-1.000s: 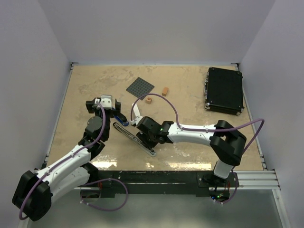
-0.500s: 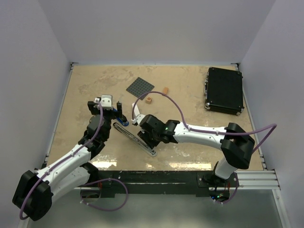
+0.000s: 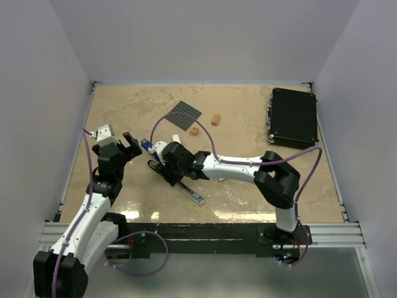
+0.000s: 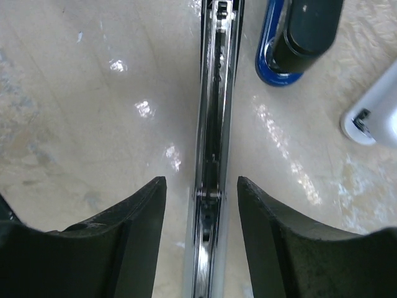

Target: Load the staples into the stapler

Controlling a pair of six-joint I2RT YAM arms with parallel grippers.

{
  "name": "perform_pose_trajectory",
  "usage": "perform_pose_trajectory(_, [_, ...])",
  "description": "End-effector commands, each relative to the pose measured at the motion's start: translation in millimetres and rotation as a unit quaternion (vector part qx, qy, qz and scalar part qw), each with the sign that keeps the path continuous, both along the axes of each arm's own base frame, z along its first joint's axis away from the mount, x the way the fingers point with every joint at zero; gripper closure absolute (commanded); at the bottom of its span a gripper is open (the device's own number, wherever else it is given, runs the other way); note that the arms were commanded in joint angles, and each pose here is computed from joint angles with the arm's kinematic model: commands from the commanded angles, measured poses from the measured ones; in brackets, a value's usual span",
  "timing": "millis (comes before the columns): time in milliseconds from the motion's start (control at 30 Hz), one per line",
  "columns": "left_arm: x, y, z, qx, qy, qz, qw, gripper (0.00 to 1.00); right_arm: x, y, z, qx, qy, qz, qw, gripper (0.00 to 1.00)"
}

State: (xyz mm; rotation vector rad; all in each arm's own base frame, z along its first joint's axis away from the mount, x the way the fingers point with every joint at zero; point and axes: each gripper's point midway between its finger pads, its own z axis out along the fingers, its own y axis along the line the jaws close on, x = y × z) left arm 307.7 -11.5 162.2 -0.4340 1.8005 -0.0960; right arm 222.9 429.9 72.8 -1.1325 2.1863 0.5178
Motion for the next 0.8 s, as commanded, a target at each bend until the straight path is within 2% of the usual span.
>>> perform_pose_trajectory(0, [-17.9, -0.6, -31.5, -0.075, 0.057, 0.021, 0.995, 0.0, 20.7, 31.6, 11.1, 0.035, -0.04, 0.008, 0.999, 0.46])
perform_pose_trajectory(200, [-20.5, 0.5, -43.8, -0.091, 0.073, 0.031, 0.993, 0.0, 33.5, 29.8, -16.1, 0.011, -0.051, -0.006, 0.999, 0.46])
perform_pose_trajectory(300, [-21.1, -0.7, -52.6, -0.094, 0.08, 0.029, 0.992, 0.0, 36.5, 28.7, -19.3, 0.017, -0.05, -0.007, 0.999, 0.51])
perform_pose_trajectory(400, [-19.7, -10.1, -61.3, -0.108, 0.08, 0.008, 0.991, 0.0, 37.9, 26.7, -13.5, 0.026, -0.056, -0.002, 0.998, 0.6])
perform_pose_trajectory(433, [-17.5, -17.4, -60.7, -0.116, 0.075, -0.012, 0.99, 0.0, 37.2, 26.2, -11.7, 0.03, -0.056, 0.001, 0.998, 0.67])
perform_pose_trajectory(567, [-17.1, -35.3, -72.7, -0.138, 0.086, -0.054, 0.985, 0.0, 36.2, 23.2, 4.8, 0.062, -0.06, 0.012, 0.996, 0.84])
perform_pose_trajectory(700, [-14.4, -53.9, -74.6, -0.165, 0.085, -0.097, 0.978, 0.0, 38.8, 20.6, 16.0, 0.089, -0.075, 0.012, 0.993, 0.93])
perform_pose_trajectory(767, [-14.3, -62.8, -72.2, -0.178, 0.081, -0.119, 0.973, 0.0, 41.7, 19.3, 23.4, 0.102, -0.08, 0.009, 0.992, 0.94])
